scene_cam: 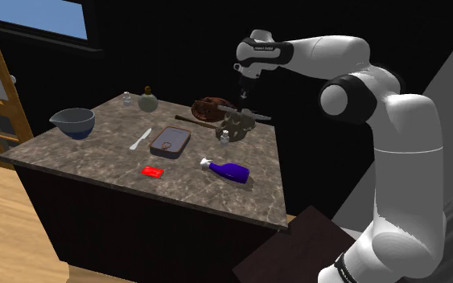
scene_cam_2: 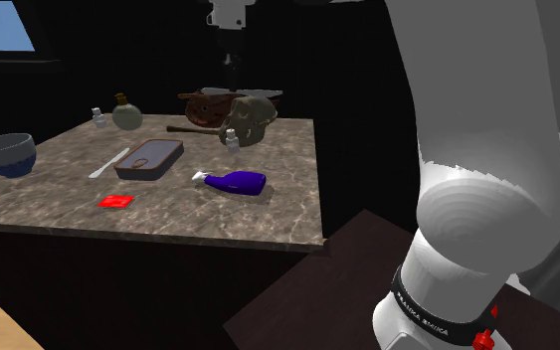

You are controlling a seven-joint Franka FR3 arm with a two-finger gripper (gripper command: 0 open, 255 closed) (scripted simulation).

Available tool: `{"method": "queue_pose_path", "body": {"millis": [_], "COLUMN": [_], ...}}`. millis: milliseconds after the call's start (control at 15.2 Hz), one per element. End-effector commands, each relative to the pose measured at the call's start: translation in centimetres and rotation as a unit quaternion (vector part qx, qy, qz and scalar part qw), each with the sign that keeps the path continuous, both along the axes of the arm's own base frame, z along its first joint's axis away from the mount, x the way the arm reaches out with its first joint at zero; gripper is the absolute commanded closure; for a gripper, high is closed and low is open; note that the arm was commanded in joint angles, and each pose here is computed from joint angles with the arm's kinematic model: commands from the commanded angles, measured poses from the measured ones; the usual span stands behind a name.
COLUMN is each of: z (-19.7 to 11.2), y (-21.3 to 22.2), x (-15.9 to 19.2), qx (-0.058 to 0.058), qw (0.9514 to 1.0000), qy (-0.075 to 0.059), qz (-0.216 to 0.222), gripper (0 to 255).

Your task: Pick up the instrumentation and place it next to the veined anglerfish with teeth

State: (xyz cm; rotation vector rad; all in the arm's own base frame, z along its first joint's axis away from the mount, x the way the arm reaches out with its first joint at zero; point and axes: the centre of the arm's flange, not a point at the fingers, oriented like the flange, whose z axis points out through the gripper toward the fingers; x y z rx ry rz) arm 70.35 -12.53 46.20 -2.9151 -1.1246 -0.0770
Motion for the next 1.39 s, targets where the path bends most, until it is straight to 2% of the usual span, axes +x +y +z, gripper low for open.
{"method": "queue_pose_path", "body": {"millis": [0,1320], "z": [-1.1,-11.7], "y": [0.1,0.1], "x": [0.1,0.1], "qx": [0.0,0.0], "qw": [1.0,1.0], "qy": [0.0,0.0], "qz": [0.0,0.0], "gripper": [255,255]}}
